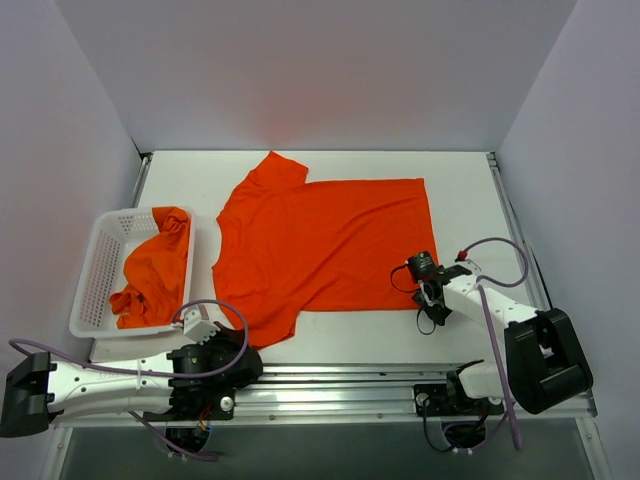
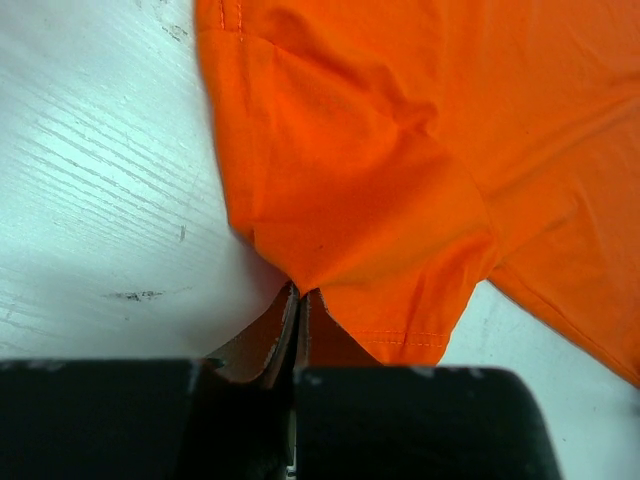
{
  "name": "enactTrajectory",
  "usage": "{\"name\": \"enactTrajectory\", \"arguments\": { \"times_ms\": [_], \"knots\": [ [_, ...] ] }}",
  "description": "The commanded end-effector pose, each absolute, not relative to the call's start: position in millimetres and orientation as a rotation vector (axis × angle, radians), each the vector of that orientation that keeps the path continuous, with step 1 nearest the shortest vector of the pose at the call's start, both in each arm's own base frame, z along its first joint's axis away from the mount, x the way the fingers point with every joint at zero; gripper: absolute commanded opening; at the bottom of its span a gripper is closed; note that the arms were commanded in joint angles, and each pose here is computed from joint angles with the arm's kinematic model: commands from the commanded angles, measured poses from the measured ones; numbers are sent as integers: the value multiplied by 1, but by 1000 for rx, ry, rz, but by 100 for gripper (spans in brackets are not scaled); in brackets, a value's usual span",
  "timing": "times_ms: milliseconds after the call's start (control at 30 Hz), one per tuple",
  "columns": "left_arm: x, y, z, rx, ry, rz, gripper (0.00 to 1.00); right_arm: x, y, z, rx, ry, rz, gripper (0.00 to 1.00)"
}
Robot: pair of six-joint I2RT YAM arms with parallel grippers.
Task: Fold and stack the t-shirts
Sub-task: Fold the tshirt
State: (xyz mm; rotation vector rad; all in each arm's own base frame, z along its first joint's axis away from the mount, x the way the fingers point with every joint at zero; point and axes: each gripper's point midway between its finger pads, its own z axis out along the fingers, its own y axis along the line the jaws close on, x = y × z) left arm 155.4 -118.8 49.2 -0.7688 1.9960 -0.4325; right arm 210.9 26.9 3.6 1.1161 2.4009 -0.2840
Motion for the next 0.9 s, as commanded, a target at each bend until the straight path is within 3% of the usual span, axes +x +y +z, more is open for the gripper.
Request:
{"name": "enactTrajectory", "arguments": {
  "times_ms": [0,533,867],
  "knots": [
    [160,-117,55,-753,1963,-426,2,204,17,6,1126,2410,-358,39],
    [162,-118,56,-734,1954,-416,2,208,3,18,1205,2278,-367,42],
    [162,-118,57,-733,1955,-422,2,211,-7,5,1218,2336,-454,36]
  ]
}}
